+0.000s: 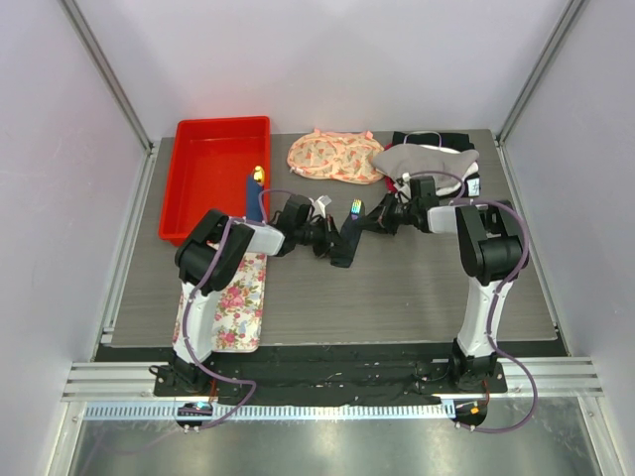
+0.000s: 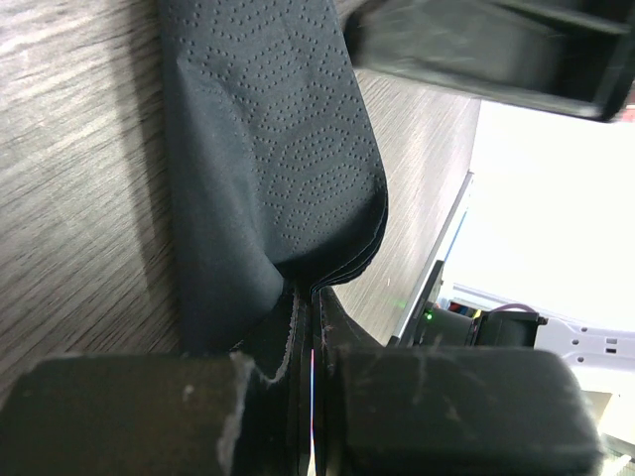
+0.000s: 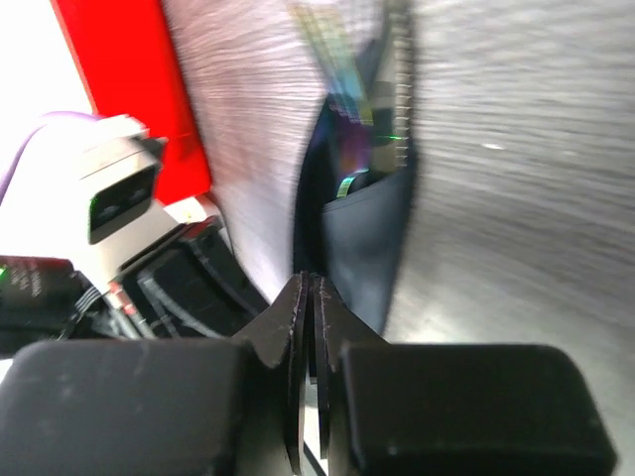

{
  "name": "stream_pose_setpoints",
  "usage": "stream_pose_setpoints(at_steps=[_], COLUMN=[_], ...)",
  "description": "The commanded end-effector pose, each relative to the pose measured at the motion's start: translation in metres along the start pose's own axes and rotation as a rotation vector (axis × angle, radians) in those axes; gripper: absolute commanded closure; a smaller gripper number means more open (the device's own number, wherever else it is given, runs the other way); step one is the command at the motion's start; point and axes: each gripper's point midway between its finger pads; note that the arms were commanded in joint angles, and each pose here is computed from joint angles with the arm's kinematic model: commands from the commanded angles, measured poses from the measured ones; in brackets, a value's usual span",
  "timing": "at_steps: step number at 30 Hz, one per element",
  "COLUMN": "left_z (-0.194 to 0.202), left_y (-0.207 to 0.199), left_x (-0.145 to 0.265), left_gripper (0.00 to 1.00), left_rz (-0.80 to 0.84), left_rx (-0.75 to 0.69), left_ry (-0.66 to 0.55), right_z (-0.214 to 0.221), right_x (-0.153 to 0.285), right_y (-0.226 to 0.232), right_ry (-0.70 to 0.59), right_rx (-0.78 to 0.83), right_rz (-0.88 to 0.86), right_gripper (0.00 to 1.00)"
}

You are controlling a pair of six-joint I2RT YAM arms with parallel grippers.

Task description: Place the utensils on the paper napkin and roll it up

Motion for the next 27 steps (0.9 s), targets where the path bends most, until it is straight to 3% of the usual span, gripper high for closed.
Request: stream_pose_setpoints(at_steps=[1, 7, 14, 21, 27], left_z=[0.01, 0.008, 0.002, -0.009, -0.003], left_y=[0.045, 0.039, 0.002, -0.035, -0.044], left_x=[0.0, 0.0, -0.002, 0.0, -0.002], left_gripper=[1.0, 1.0, 1.0, 1.0, 1.0], left_rz=[-0.128, -0.113, -0.046, 0.014, 0.024], left_rx=[0.049, 0.033, -0.017, -0.066, -0.093], left_ry=[0.021, 0.019, 0.014, -0.007, 0.007], right_z=[-0.005, 0.008, 0.027, 0.029, 0.033], right_x=[-0.007, -0.014, -0.018, -0.019, -0.017], right_y=[-0.003, -0.025, -0.059, -0.07, -0.077], right_ry=[-0.028, -0.009, 0.023, 0.021, 0.028], right_rx=[-0.023, -0.037, -0.019, 0.017, 0.016], right_rz=[-0.021, 0.042, 0.203, 0.293, 0.343], right_gripper=[0.93, 0.96, 0.99, 0.99, 0.99])
Point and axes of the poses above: each gripper's point midway between its finger pads, its own x axis back along the fingers, its own y axis along the line the jaws close on, z = x × y, and after that the axes turned 3 degrees about x, right-handed
